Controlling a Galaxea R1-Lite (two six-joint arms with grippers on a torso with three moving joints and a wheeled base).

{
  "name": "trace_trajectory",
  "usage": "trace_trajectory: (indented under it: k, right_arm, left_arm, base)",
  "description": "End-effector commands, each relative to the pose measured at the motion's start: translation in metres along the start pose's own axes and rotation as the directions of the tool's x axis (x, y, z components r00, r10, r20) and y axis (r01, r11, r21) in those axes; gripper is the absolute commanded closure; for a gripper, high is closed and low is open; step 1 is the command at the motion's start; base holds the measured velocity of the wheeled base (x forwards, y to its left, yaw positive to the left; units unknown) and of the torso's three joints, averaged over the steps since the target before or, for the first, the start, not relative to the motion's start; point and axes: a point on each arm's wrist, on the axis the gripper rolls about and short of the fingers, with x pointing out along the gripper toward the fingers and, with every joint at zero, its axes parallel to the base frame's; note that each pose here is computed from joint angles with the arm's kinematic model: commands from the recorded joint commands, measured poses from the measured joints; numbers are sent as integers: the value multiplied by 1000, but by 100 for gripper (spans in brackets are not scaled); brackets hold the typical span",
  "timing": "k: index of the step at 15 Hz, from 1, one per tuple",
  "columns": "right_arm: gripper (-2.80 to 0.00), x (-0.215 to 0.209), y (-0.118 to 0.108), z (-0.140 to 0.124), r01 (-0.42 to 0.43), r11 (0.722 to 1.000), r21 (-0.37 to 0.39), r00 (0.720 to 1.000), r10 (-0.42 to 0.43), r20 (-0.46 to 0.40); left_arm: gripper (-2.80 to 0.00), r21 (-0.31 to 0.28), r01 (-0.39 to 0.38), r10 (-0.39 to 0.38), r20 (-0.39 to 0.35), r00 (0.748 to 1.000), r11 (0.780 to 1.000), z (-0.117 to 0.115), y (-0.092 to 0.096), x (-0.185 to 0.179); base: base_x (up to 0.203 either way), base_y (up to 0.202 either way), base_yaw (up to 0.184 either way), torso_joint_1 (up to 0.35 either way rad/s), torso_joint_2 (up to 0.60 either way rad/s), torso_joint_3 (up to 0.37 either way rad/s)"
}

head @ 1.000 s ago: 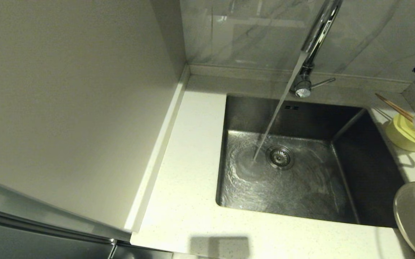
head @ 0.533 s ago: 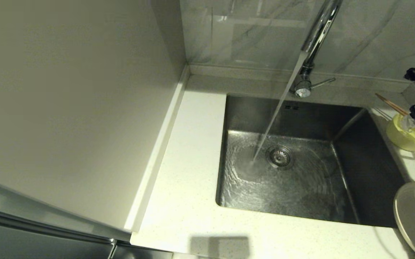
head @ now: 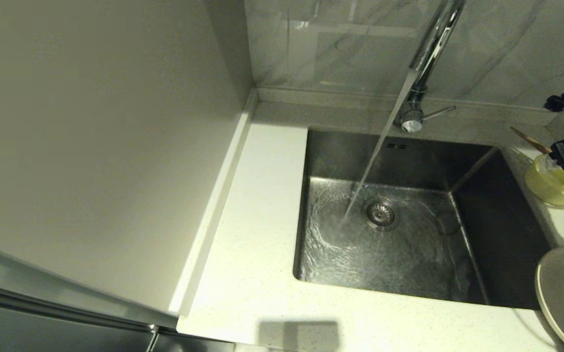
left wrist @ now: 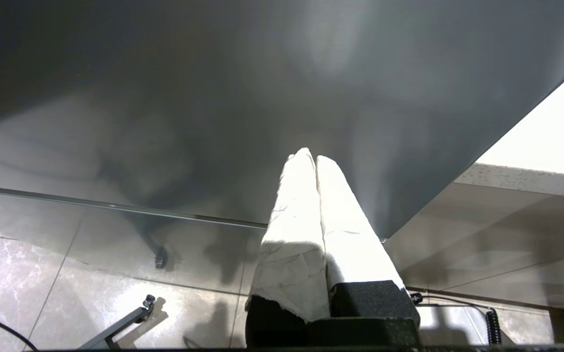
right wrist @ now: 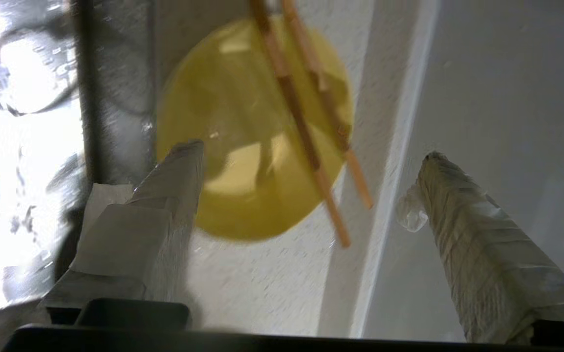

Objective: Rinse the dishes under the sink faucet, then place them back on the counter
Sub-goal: Pick up the bowl

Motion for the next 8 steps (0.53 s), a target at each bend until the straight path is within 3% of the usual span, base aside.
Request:
trace_trajectory:
  k: [1, 8]
  right_arm:
    - [-280, 14, -3, 0, 24, 1000, -13, 1000, -24, 4]
    - [-280, 31, -7, 3, 61, 997, -50, 997, -59, 40]
  left_arm:
    - [0, -1, 0, 0, 2, 1000, 1000, 0, 0, 0]
    - [0, -1, 0, 0, 2, 1000, 1000, 0, 0, 0]
  base:
    - [0, 0, 0, 0, 0, 0]
    - [0, 0, 0, 0, 0, 0]
